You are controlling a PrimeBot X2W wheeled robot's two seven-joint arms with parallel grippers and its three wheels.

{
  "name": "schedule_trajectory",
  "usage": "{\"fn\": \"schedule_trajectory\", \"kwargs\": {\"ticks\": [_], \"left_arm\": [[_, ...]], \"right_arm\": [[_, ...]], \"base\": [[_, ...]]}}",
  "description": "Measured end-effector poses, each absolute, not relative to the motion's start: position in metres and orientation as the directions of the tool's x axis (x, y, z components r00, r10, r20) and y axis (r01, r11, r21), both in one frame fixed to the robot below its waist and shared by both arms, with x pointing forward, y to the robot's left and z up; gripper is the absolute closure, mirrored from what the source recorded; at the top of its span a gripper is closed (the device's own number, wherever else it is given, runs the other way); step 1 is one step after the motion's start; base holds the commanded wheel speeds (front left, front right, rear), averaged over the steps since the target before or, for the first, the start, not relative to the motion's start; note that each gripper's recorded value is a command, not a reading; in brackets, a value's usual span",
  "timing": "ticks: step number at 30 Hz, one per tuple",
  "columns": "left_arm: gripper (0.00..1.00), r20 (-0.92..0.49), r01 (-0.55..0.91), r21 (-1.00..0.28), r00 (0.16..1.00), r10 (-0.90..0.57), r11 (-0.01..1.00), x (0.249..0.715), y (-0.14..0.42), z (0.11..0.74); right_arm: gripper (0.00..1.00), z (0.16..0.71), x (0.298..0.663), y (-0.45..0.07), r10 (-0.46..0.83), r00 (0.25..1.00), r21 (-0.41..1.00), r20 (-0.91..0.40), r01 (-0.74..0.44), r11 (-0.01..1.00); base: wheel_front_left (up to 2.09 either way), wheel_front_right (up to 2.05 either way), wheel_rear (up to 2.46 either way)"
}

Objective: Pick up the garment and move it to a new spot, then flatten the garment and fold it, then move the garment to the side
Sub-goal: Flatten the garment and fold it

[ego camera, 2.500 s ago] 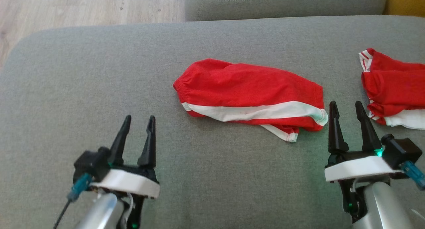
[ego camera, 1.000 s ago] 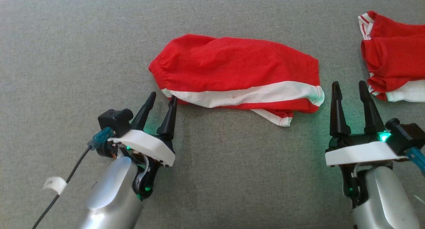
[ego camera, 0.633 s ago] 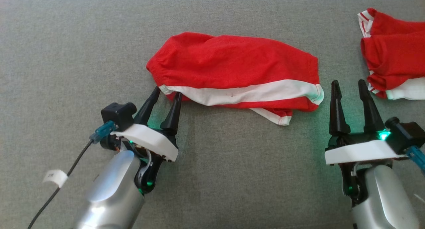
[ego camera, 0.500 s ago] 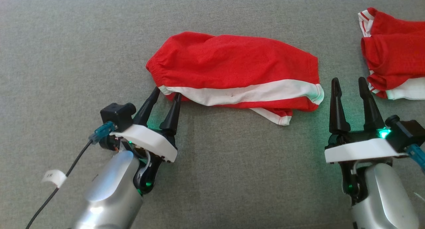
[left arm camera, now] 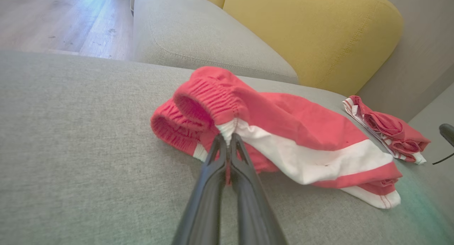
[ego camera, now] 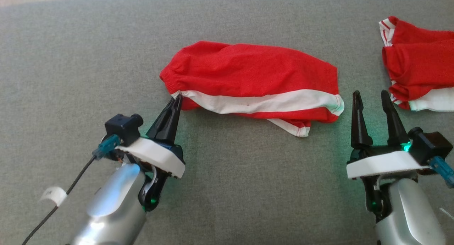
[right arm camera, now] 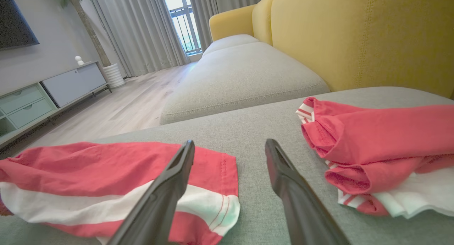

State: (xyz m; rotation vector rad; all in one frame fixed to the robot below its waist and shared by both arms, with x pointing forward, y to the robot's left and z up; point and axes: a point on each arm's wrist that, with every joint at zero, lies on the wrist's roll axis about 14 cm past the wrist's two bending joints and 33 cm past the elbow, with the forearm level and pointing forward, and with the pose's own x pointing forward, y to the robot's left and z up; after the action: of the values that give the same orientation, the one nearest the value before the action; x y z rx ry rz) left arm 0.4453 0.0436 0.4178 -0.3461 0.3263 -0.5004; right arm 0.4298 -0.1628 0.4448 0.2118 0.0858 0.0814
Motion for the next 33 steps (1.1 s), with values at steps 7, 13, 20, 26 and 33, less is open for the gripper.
{"fn": "schedule_trajectory", "kwargs": {"ticks": [7, 13, 20, 26, 33], "left_arm": [[1.00, -0.191, 0.428, -0.351, 0.838, -0.511, 0.833, 0.438, 0.052, 0.428], [1.00, -0.191, 0.431, -0.345, 0.837, -0.512, 0.833, 0.427, 0.053, 0.430], [1.00, -0.177, 0.436, -0.329, 0.843, -0.508, 0.838, 0.427, 0.056, 0.435], [1.00, -0.188, 0.436, -0.324, 0.840, -0.509, 0.840, 0.425, 0.057, 0.433], [1.00, -0.192, 0.433, -0.324, 0.841, -0.506, 0.841, 0.424, 0.058, 0.432]], "right_arm": [[0.00, 0.434, 0.423, -0.170, 0.070, 0.990, 0.201, -0.120, -0.045, 0.979], [0.00, 0.417, 0.419, -0.166, 0.083, 0.977, 0.202, -0.199, -0.042, 0.979], [0.00, 0.398, 0.427, -0.157, 0.110, 0.951, 0.236, -0.291, -0.040, 0.971], [0.00, 0.375, 0.432, -0.143, 0.150, 0.908, 0.262, -0.391, -0.046, 0.964], [0.08, 0.371, 0.440, -0.129, 0.187, 0.894, 0.277, -0.406, -0.075, 0.958]], "base": [[0.00, 0.00, 0.00], [0.00, 0.00, 0.00], [0.00, 0.00, 0.00], [0.00, 0.00, 0.00], [0.00, 0.00, 0.00]]}}
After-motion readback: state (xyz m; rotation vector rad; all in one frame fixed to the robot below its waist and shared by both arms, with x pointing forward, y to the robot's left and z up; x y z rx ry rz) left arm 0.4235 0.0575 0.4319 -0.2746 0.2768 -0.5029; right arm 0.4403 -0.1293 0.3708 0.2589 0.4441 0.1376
